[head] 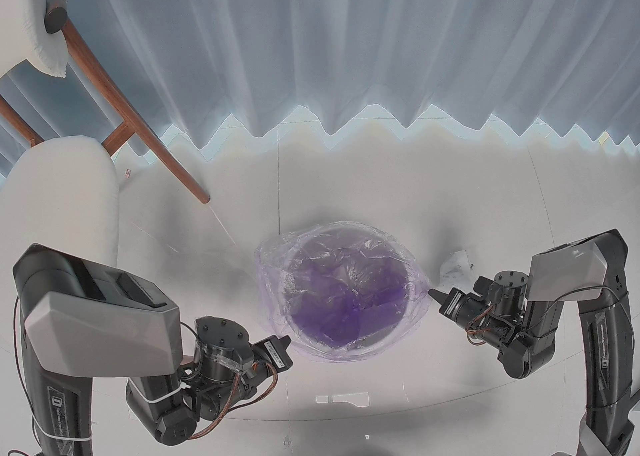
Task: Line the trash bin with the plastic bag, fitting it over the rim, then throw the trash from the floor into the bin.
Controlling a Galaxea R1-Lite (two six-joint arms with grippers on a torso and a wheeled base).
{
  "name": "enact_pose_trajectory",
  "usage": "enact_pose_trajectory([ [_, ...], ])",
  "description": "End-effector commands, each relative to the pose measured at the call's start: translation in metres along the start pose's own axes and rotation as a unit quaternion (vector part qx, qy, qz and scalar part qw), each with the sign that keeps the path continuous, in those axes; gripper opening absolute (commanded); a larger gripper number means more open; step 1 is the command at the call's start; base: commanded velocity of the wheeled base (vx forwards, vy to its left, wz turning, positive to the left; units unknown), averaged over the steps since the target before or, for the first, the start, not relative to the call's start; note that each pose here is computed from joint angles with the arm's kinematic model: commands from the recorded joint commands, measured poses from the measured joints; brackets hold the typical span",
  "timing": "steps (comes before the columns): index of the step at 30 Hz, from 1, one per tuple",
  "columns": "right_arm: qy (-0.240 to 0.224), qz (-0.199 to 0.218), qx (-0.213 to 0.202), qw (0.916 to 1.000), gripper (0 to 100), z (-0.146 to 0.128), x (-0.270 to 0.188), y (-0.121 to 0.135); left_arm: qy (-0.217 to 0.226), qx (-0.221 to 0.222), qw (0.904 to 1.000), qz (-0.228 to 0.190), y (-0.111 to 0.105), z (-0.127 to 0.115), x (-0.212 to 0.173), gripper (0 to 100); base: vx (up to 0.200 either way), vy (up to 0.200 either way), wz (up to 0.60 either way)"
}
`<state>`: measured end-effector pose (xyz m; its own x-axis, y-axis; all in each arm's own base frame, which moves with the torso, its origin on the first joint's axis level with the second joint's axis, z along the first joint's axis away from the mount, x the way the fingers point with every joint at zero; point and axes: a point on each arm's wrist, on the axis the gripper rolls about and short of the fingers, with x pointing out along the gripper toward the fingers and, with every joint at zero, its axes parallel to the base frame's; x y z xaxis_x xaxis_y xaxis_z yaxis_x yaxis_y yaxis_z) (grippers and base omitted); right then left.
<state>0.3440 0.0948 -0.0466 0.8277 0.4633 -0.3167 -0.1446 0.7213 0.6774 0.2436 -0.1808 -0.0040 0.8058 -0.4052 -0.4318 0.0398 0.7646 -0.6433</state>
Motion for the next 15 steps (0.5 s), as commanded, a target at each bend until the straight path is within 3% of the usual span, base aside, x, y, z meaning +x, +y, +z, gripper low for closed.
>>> enact_pose_trajectory([
  [1,-0.007,0.005,-0.001,1.0,0,0.002,0.0,0.001,0.017,0.006,0.9994,0.029,0.013,-0.01,-0.008,0,0.0,0.0,0.0],
  [9,-0.008,0.004,0.008,0.9999,0,0.001,0.004,-0.002,0.015,0.017,0.9981,0.058,0.036,-0.023,0.0,0,0.0,0.0,0.0],
  [15,-0.02,-0.007,0.01,0.9997,0,0.002,0.014,-0.013,0.016,0.04,0.9973,0.06,0.039,-0.027,0.012,0,0.0,0.0,0.0],
])
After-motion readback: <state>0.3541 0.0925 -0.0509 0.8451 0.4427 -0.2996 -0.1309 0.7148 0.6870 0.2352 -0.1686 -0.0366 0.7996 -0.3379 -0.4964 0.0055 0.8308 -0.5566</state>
